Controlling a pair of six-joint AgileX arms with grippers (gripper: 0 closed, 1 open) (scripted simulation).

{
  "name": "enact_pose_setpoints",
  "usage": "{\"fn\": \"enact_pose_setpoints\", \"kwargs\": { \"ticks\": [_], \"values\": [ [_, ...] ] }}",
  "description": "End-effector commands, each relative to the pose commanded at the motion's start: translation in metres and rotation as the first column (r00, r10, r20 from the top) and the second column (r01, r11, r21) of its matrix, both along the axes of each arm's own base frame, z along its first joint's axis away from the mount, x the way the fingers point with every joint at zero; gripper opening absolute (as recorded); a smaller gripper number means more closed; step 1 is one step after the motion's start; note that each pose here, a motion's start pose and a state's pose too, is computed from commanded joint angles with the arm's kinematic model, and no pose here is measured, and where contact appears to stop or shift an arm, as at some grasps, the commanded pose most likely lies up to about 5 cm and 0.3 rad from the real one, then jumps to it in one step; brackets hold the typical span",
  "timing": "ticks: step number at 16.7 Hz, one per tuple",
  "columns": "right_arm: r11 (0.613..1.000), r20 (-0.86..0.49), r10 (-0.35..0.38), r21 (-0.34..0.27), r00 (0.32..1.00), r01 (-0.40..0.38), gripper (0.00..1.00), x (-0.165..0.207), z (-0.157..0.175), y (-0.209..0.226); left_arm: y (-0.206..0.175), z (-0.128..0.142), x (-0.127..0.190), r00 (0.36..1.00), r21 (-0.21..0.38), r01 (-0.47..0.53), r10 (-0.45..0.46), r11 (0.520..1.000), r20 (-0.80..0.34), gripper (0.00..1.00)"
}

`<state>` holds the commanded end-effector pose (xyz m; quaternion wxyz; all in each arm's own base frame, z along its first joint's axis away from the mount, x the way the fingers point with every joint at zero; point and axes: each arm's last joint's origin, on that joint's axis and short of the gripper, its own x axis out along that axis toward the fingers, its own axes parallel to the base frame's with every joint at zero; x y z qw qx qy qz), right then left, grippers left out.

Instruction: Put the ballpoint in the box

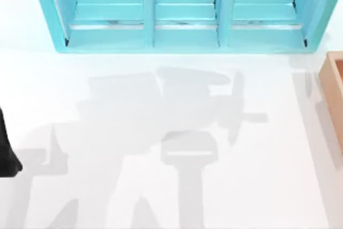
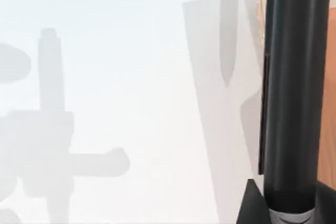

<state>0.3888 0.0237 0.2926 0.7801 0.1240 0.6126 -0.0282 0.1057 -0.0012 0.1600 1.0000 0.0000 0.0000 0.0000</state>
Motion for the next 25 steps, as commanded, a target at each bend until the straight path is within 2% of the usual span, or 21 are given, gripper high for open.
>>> {"fn": "enact_pose_setpoints", "kwargs": {
  "ticks": [1,2,3,5,6,7,9,11,12,14,17,20,25],
  "values": [
    [0.987,0.006,-0.161,0.015,0.987,0.161,0.00,-0.014,-0.004,-0.027,0.000,0.000,0.000,1.000,0.000,0.000,0.000,1.000,0.000,1.00],
    [0.949,0.014,-0.313,0.033,0.950,0.313,0.00,-0.029,-0.009,-0.051,0.000,0.000,0.000,1.000,0.000,0.000,0.000,1.000,0.000,1.00],
    [0.891,0.022,-0.452,0.055,0.891,0.451,0.00,-0.046,-0.014,-0.072,0.000,0.000,0.000,1.000,0.000,0.000,0.000,1.000,0.000,1.00],
    [0.730,0.038,-0.681,0.107,0.731,0.675,0.00,-0.081,-0.028,-0.105,0.000,0.000,0.000,1.000,0.000,0.000,0.000,1.000,0.000,1.00],
    [0.638,0.042,-0.768,0.136,0.639,0.758,0.00,-0.097,-0.035,-0.117,0.000,0.000,0.000,1.000,0.000,0.000,0.000,1.000,0.000,1.00],
    [0.546,0.045,-0.836,0.165,0.547,0.821,0.00,-0.113,-0.042,-0.127,0.000,0.000,0.000,1.000,0.000,0.000,0.000,1.000,0.000,1.00],
    [0.382,0.047,-0.923,0.218,0.382,0.898,0.00,-0.139,-0.056,-0.141,0.000,0.000,0.000,1.000,0.000,0.000,0.000,1.000,0.000,1.00],
    [0.265,0.049,-0.964,0.262,0.261,0.928,0.00,-0.157,-0.066,-0.149,0.000,0.000,0.000,1.000,0.000,0.000,0.000,1.000,0.000,1.00],
    [0.227,0.051,-0.974,0.279,0.221,0.933,0.00,-0.162,-0.069,-0.151,0.000,0.000,0.000,1.000,0.000,0.000,0.000,1.000,0.000,1.00],
    [0.192,0.053,-0.981,0.294,0.185,0.936,0.00,-0.168,-0.072,-0.154,0.000,0.000,0.000,1.000,0.000,0.000,0.000,1.000,0.000,1.00],
    [0.192,0.053,-0.981,0.294,0.185,0.936,0.00,-0.168,-0.072,-0.154,0.000,0.000,0.000,1.000,0.000,0.000,0.000,1.000,0.000,1.00],
    [0.206,0.048,-0.978,0.288,0.201,0.935,0.00,-0.164,-0.077,-0.150,0.000,0.000,0.000,1.000,0.000,0.000,0.000,1.000,0.000,1.00],
    [0.234,0.044,-0.972,0.287,0.231,0.929,0.00,-0.148,-0.106,-0.132,0.000,0.000,0.000,1.000,0.000,0.000,0.000,1.000,0.000,1.00]
  ]
}}
